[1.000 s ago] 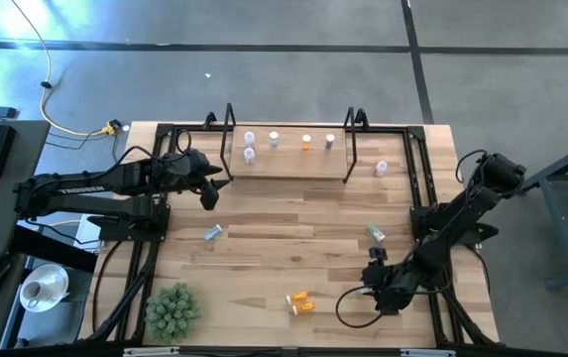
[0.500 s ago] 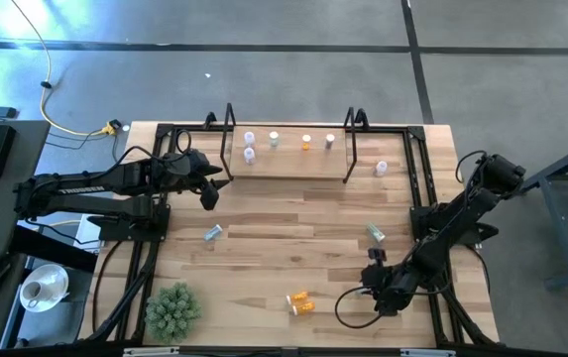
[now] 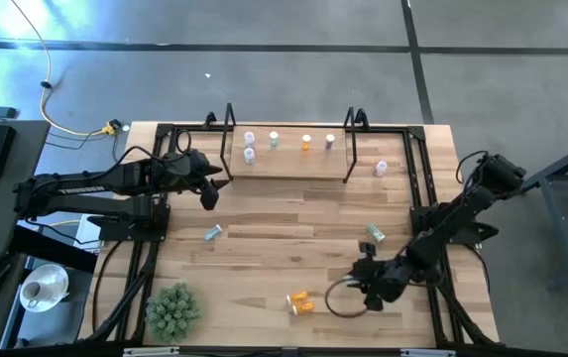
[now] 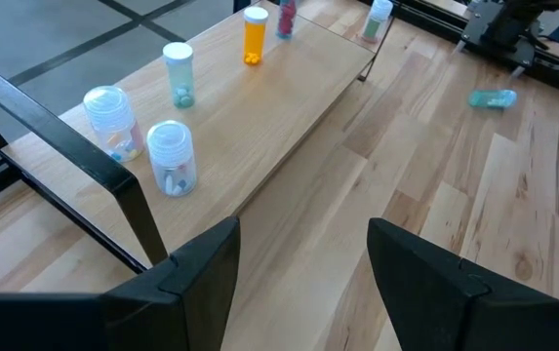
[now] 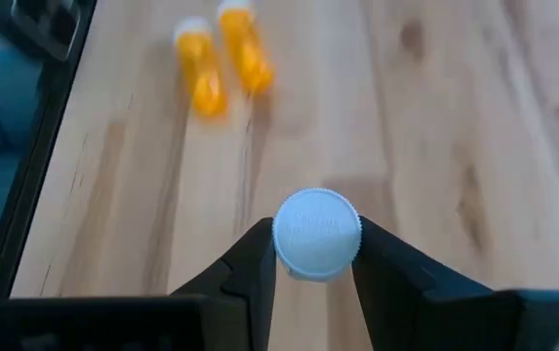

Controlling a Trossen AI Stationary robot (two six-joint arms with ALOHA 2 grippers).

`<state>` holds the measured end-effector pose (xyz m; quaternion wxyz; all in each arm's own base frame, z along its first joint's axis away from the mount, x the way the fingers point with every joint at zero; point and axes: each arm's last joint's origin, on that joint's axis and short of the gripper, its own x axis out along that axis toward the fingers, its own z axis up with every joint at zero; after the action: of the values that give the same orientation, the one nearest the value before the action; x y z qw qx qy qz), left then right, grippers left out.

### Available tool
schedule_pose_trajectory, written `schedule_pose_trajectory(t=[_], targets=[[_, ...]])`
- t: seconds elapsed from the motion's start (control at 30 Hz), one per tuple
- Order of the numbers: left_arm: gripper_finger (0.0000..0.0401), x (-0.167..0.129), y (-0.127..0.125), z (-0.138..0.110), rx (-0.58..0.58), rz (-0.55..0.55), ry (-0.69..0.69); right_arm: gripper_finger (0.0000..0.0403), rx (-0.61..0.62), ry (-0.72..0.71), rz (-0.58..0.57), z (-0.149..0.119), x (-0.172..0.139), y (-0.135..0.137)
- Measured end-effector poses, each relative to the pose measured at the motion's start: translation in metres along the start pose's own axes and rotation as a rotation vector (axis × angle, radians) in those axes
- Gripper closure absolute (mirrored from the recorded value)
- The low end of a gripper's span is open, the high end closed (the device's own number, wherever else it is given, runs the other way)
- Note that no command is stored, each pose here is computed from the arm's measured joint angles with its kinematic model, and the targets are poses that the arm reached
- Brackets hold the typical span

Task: Pick and place medicine bottles onto shelf by color
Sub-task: Put the bottom green pill bottle on the shelf aligned with the other green pill bottle

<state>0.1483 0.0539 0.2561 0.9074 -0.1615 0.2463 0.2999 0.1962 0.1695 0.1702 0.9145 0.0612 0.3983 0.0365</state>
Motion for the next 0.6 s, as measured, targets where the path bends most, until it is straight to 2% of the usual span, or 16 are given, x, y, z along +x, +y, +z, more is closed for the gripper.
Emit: schedule_pose_trajectory(t=[0.3, 0.6], targets=[[0.0188, 0.0, 0.0, 0.001, -0.001, 0.006, -0.009, 0.0298, 0.039, -0.164, -0.061, 0.056, 0.013, -0.039], [0.0188, 0.0, 0.0, 0.001, -0.001, 0.009, -0.01, 0.0298, 0.027, -0.311, -0.182, 0.119, 0.008, -0.096]])
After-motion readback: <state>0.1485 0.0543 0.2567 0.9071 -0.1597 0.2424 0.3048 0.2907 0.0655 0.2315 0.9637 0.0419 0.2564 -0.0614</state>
